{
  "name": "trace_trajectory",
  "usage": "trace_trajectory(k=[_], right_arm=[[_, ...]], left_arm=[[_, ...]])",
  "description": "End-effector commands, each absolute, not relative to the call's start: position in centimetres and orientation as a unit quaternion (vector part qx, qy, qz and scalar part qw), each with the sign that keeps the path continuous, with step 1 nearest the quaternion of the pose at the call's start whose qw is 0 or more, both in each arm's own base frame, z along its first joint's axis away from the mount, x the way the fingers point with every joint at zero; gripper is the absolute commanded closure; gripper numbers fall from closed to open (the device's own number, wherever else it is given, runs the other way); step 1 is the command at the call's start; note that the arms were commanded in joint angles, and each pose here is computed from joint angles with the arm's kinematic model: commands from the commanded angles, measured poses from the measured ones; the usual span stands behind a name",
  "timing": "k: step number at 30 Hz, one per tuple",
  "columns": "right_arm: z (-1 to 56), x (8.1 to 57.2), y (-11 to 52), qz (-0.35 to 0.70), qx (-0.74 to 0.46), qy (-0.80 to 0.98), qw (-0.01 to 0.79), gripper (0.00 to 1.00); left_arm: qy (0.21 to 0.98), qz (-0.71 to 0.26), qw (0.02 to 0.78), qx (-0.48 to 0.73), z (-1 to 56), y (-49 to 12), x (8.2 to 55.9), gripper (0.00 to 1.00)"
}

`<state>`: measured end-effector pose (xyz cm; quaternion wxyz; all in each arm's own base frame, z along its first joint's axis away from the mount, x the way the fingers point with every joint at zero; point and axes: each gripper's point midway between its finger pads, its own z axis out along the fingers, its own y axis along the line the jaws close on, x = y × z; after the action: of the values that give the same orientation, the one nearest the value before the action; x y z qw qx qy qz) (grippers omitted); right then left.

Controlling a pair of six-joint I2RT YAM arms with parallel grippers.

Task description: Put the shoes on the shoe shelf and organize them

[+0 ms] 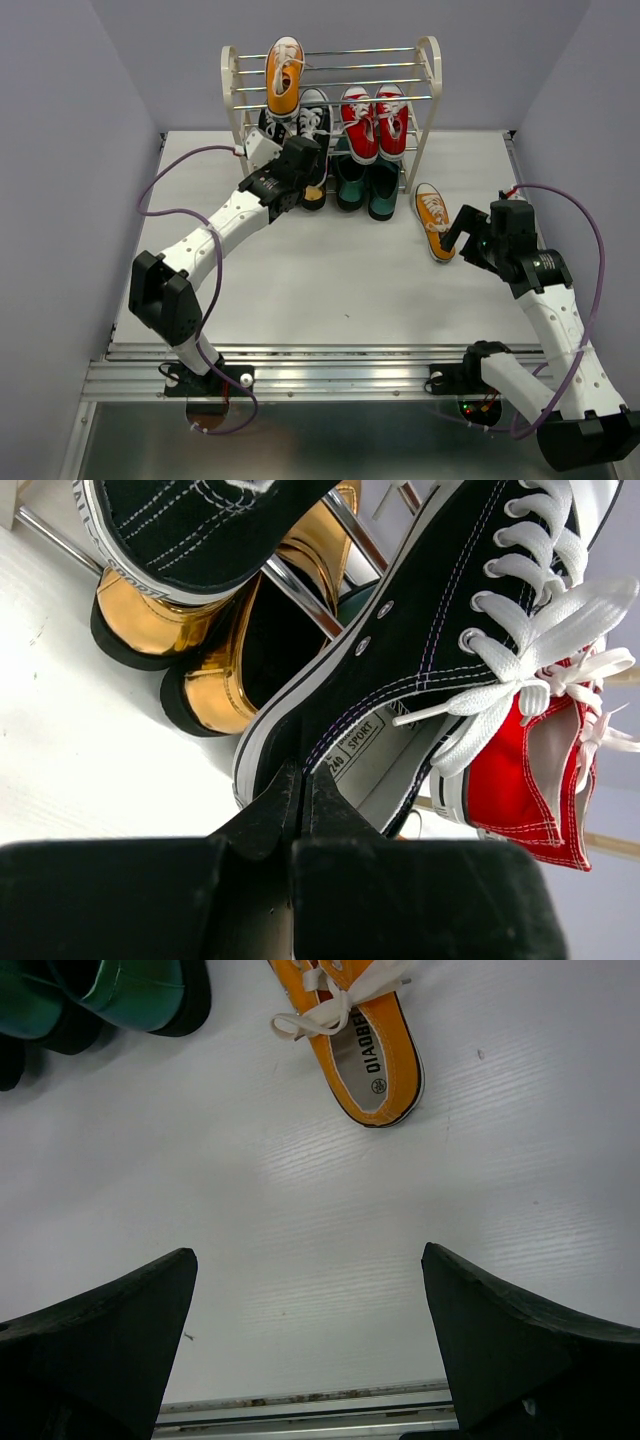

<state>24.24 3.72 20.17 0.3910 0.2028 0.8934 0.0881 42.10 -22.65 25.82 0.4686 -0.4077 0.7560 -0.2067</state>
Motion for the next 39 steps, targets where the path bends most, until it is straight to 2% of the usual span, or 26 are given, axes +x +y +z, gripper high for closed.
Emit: trace_trajectory(k=[1, 15, 29, 31, 33, 34, 35, 39], right_arm=[[20.9, 25.0, 3.9, 0.097, 0.201, 0.884, 0.41, 0.0], [21.6, 24.6, 3.6, 0.092, 0.204, 0.882, 0.414, 0.0], [21.7, 24.3, 3.4, 0.089, 0.204, 0.882, 0.415, 0.0], [21.7, 24.2, 3.3, 0.087, 0.204, 0.883, 0.414, 0.0], [21.6, 24.3, 3.4, 0.087, 0.203, 0.884, 0.413, 0.0], [21.6, 24.3, 3.4, 0.088, 0.203, 0.884, 0.412, 0.0], [21.6, 24.3, 3.5, 0.089, 0.202, 0.884, 0.412, 0.0], [21.2, 24.3, 3.7, 0.092, 0.197, 0.889, 0.402, 0.0]], left_arm=[[0.691, -0.274, 0.506, -0.439, 31.3, -22.3, 42.5, 1.0], [0.678, -0.274, 0.529, -0.43, 33.7, -22.4, 45.1, 1.0], [0.688, -0.272, 0.526, -0.419, 32.6, -21.7, 47.6, 1.0], [0.697, -0.281, 0.521, -0.405, 32.6, -21.9, 48.2, 0.91], [0.71, -0.29, 0.516, -0.381, 32.8, -22.6, 48.4, 0.68], [0.712, -0.288, 0.518, -0.377, 32.9, -22.7, 48.5, 0.68], [0.718, -0.293, 0.514, -0.367, 32.9, -23.0, 48.4, 0.6], [0.732, -0.305, 0.509, -0.334, 33.3, -24.1, 48.2, 0.55]])
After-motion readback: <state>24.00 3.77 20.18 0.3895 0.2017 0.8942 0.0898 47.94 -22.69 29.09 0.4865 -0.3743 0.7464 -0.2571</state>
